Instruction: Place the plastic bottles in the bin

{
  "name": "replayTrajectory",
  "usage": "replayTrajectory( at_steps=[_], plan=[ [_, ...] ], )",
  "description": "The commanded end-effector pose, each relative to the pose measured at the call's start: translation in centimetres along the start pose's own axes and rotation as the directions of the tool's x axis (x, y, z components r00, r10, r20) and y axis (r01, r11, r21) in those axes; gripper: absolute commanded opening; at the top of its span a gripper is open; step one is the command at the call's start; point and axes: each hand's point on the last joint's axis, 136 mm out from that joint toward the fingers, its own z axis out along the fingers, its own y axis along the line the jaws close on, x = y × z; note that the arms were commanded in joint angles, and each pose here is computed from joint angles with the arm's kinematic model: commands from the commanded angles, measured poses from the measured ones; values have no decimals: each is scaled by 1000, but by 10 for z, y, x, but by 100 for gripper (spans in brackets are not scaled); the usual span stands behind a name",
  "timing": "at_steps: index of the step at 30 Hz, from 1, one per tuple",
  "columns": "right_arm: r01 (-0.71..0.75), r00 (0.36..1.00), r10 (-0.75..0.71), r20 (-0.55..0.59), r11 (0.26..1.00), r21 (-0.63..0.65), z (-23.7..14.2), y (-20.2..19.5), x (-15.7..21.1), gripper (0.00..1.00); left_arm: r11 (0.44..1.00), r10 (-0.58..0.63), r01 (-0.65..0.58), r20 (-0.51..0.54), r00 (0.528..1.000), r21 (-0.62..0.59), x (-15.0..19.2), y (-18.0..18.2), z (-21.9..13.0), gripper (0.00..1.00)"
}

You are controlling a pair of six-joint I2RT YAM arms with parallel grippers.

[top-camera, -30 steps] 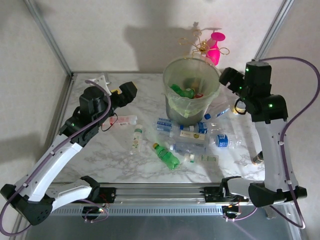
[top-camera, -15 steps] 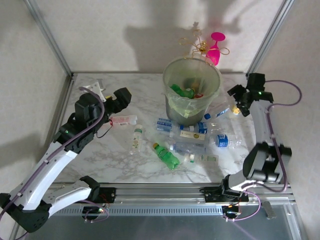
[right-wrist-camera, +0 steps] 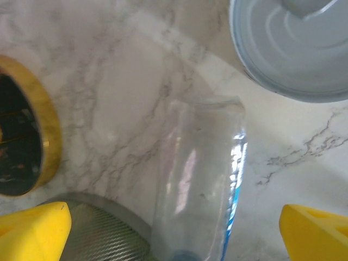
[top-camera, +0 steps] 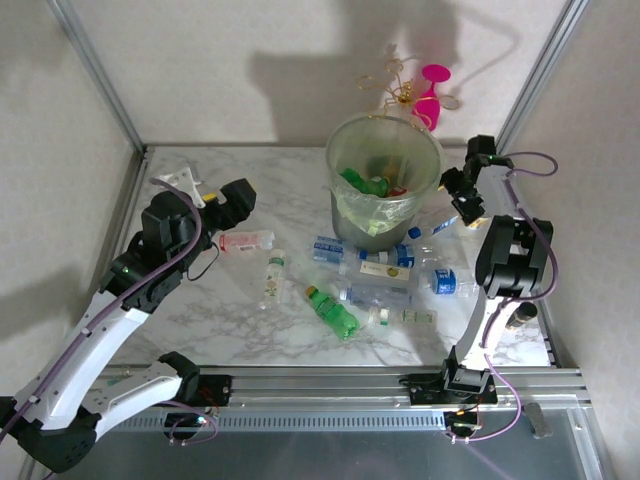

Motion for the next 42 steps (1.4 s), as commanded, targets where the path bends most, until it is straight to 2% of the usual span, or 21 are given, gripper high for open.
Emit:
replayTrajectory(
  at_steps=[1,11,13,17,24,26,31,36,42],
  plan=[
    [-73,994,78,-79,995,63,17,-12,14,99,999,13,-12,24,1000,-30,-8,5,-3,92],
    [-74,989,84,-119,994,82,55,-18,22,96,999,10,-8,44,999,-47,-17,4,-7,91],
    [-75,990,85,-113,993,90,57,-19,20,92,999,8,-6,45,999,-46,-18,4,-7,91],
    [-81,990,92,-109,992,99,60,-20,20,70,999,11,-8,48,999,-49,-19,3,-7,91],
    [-97,991,106,-78,990,105,51,-18,15,52,999,19,-16,58,998,-52,-24,1,-6,90],
    [-102,992,108,-65,991,89,43,-14,12,46,999,21,-18,62,998,-49,-25,0,-6,90],
    [-95,995,96,-16,994,56,10,-4,4,45,998,39,-35,76,996,-46,-33,-6,-5,90],
    [-79,986,75,147,997,18,-57,1,-16,45,999,48,-47,80,996,-16,-41,-19,-1,90],
    [-53,958,48,283,999,9,-123,-7,-18,46,999,37,-39,66,997,28,-41,-31,8,89]
  ],
)
